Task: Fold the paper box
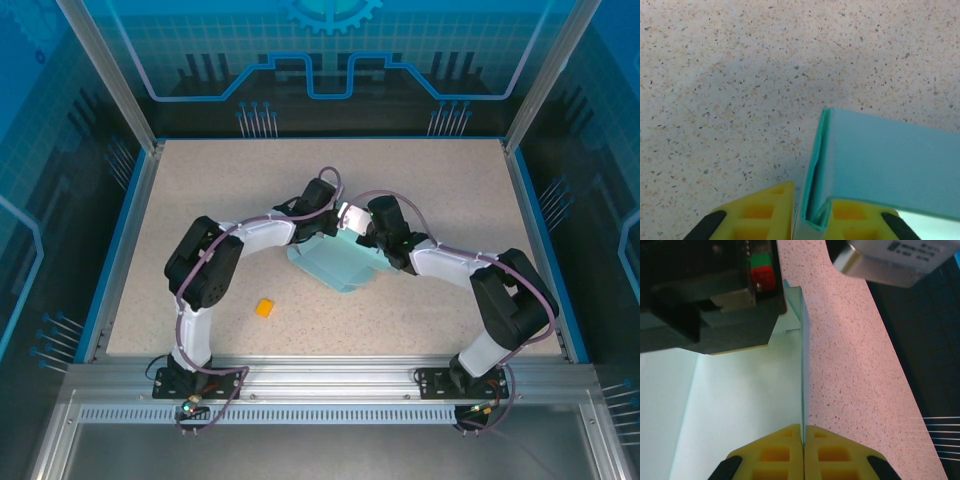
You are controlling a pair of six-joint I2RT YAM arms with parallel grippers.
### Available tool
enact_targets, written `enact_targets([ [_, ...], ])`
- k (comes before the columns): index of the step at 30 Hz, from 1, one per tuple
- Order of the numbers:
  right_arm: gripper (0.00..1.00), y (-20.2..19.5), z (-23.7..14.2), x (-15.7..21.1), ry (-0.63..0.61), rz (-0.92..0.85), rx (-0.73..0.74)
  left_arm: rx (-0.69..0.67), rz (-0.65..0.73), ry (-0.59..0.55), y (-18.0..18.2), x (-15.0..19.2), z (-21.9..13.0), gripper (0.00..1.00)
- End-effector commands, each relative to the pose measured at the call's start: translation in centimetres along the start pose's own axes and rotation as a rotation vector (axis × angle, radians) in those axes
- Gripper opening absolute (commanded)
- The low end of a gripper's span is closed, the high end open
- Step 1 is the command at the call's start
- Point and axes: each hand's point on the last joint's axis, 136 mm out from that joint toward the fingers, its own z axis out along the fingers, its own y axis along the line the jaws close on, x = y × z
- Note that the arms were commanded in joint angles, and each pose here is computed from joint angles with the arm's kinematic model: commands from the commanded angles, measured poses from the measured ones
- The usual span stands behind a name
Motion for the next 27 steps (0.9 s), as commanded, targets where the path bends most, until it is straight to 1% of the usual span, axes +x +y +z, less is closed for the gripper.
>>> enact_targets([
  [1,0.00,1.1,-0.4,0.5,0.013,0.018,-0.048,-0.089,-0.065,-0.090,4.3,-2.1,-0.5,0.21],
  [14,0.00,0.6,-0.2,0.7,0.025,0.029,-0.034,0.043,-0.037,-0.094,2.2,-1.0,-1.4,0.40],
  [27,0.00,0.4,-0.2,0.8,0.031,0.034,-0.024,0.141,-0.016,-0.050,0.7,1.0,-2.3,0.57],
])
